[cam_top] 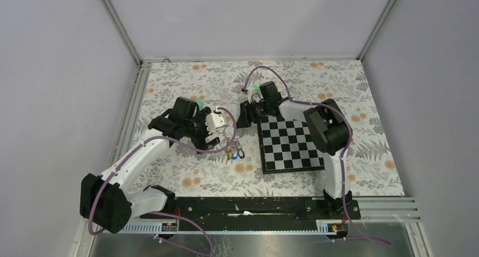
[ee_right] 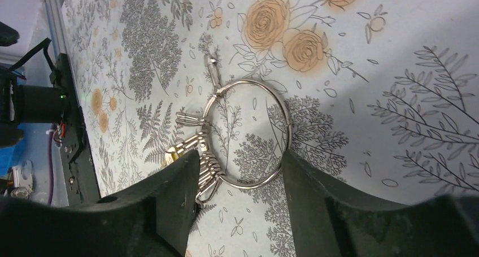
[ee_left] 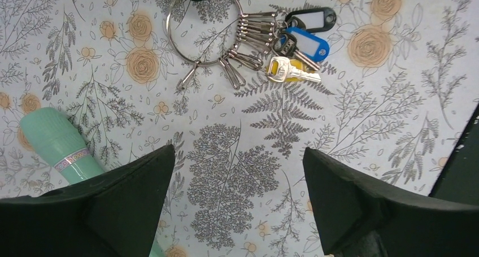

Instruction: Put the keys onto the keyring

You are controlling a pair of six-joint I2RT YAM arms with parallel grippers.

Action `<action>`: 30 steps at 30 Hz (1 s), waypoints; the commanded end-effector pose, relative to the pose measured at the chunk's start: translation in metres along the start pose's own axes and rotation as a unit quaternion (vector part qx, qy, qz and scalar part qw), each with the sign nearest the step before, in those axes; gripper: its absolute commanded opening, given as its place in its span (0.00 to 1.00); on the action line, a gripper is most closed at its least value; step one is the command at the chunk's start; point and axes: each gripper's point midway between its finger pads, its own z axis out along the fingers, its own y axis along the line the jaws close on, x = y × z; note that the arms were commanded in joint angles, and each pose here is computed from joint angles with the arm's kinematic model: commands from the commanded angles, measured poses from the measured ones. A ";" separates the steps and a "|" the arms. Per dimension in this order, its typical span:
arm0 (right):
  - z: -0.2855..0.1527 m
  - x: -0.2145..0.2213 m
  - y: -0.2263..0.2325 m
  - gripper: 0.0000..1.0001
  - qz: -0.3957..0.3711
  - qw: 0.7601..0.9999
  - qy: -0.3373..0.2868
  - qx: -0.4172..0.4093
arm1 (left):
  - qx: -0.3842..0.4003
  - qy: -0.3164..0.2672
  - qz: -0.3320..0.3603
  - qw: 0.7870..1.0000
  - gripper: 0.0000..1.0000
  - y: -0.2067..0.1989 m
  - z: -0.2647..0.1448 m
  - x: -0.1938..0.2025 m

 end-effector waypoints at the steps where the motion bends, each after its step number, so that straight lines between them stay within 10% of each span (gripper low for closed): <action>1: -0.024 -0.029 0.006 0.68 -0.045 0.998 -0.028 0.021 | -0.030 -0.006 0.035 0.999 0.94 0.021 0.012 -0.002; 5: -0.045 -0.042 0.015 0.83 -0.087 0.995 -0.047 0.033 | -0.021 0.004 0.061 0.998 0.93 0.027 0.024 0.003; 30: -0.210 -0.047 0.081 1.00 -0.282 0.918 -0.155 0.229 | 0.044 -0.012 0.004 0.999 0.79 0.041 0.071 -0.008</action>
